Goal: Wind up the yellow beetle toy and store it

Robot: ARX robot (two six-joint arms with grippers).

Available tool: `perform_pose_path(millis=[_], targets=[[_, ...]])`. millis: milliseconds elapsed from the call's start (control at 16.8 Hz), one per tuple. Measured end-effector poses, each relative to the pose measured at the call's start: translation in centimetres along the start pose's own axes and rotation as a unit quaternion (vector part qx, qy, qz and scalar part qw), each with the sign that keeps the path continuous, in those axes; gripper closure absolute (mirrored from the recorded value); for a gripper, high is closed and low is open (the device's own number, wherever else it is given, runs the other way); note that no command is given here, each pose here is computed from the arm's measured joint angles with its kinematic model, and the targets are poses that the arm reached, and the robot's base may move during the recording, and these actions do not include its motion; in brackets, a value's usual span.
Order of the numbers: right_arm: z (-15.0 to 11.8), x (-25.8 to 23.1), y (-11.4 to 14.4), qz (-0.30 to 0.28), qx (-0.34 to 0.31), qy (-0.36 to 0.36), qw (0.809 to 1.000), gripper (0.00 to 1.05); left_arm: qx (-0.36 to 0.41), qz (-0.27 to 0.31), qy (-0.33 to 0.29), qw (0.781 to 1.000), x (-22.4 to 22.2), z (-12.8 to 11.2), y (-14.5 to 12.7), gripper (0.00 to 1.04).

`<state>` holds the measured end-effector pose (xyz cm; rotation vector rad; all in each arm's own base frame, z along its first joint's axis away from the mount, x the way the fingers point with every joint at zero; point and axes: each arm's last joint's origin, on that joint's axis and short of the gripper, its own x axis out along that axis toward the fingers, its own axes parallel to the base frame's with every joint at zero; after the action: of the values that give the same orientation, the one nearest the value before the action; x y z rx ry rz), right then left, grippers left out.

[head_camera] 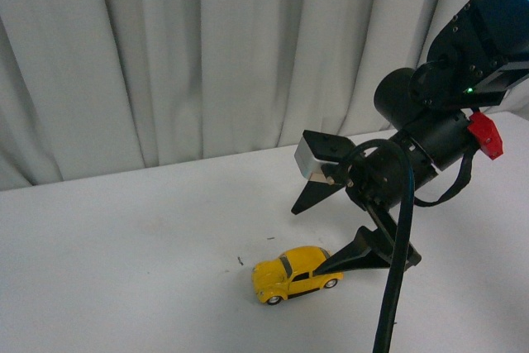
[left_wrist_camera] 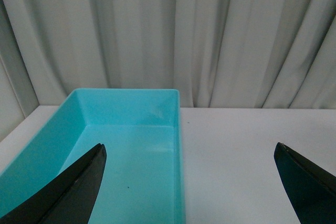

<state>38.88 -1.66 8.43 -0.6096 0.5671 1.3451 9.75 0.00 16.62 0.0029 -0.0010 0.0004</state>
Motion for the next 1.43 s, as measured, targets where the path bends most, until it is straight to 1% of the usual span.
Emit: perform_pose_path(millis=[179,417,595,655,715,774,834,1131,1429], targets=[[0.0,1.2,-0.3,0.033,-0.014,0.016,0.999,0.07,0.0,0.0,0.0,1.0,0.0,0.0,0.0,0.07],[0.1,2.5,-0.5,0.034,-0.04,0.055,0.997,0.07,0.0,0.0,0.0,1.0,0.0,0.0,0.0,0.07],[0.0,3.1,-0.5,0.037,-0.042,0.064,0.996,0.07,0.0,0.0,0.0,1.0,0.0,0.0,0.0,0.07],[0.2,3.3,-0.6,0.033,-0.042,0.067,0.996,0.15,0.0,0.0,0.0,1.0,0.0,0.0,0.0,0.07],[0.3,3.5,-0.5,0.033,-0.04,0.075,0.996,0.44,0.0,0.0,0.0,1.0,0.0,0.0,0.0,0.07],[0.2,3.6,-0.4,0.033,-0.034,0.074,0.996,0.59,0.0,0.0,0.0,1.0,0.0,0.0,0.0,0.07],[0.2,3.6,-0.4,0.033,-0.033,0.074,0.996,0.63,0.0,0.0,0.0,1.0,0.0,0.0,0.0,0.07],[0.6,3.7,-1.0,0.04,-0.037,0.065,0.996,0.63,0.0,0.0,0.0,1.0,0.0,0.0,0.0,0.07],[1.5,4.6,-1.7,0.039,-0.066,0.062,0.995,0.63,0.0,0.0,0.0,1.0,0.0,0.0,0.0,0.07]])
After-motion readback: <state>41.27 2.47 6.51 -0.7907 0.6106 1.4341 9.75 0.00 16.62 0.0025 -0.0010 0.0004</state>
